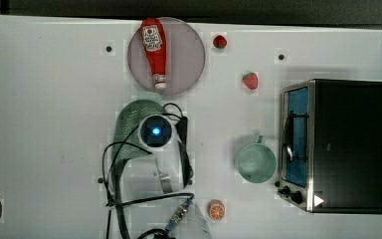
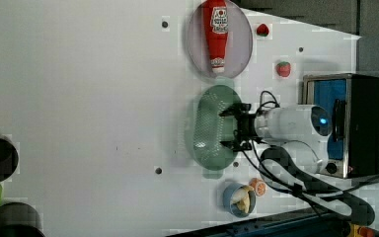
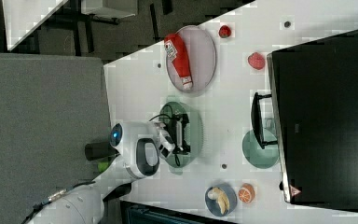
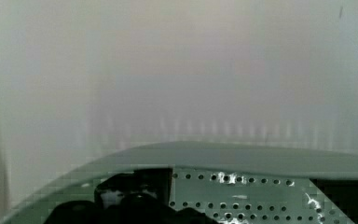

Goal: Drag strainer left to right.

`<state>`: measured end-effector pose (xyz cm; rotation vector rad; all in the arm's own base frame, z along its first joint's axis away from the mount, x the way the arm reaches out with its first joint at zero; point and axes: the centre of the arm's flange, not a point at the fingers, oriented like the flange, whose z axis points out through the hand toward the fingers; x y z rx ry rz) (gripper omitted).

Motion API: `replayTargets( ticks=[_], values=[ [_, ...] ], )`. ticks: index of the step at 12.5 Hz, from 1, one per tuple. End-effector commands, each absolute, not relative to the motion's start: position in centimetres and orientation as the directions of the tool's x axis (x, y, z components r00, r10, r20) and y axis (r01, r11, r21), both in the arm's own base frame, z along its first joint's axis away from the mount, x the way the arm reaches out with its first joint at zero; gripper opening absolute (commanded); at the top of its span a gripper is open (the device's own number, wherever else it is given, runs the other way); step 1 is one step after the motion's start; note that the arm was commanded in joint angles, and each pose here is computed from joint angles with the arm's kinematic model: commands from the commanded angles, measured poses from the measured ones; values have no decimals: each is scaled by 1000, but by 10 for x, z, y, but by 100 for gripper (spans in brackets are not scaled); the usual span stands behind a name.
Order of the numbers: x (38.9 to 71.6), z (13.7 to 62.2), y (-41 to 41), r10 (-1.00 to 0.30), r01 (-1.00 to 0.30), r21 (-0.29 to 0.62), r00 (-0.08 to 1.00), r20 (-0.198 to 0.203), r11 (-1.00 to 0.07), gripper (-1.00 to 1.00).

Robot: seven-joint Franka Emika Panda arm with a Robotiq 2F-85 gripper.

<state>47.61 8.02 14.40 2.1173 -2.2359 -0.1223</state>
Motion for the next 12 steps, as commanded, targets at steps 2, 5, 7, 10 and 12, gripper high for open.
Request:
replayTargets(
  ticks=[2,5,7,10,12],
  values=[
    [487,154,26,-1000,-998,60,11,-9,-11,100],
    [489,155,-4,-1000,-999,51,11,7,-11,100],
    [488,155,-26,-1000,-999,50,-14,22,15,100],
    [487,156,-55,-999,-998,52,23,38,-21,100],
    [483,156,-76,-999,-998,55,5,51,-2,100]
  ],
)
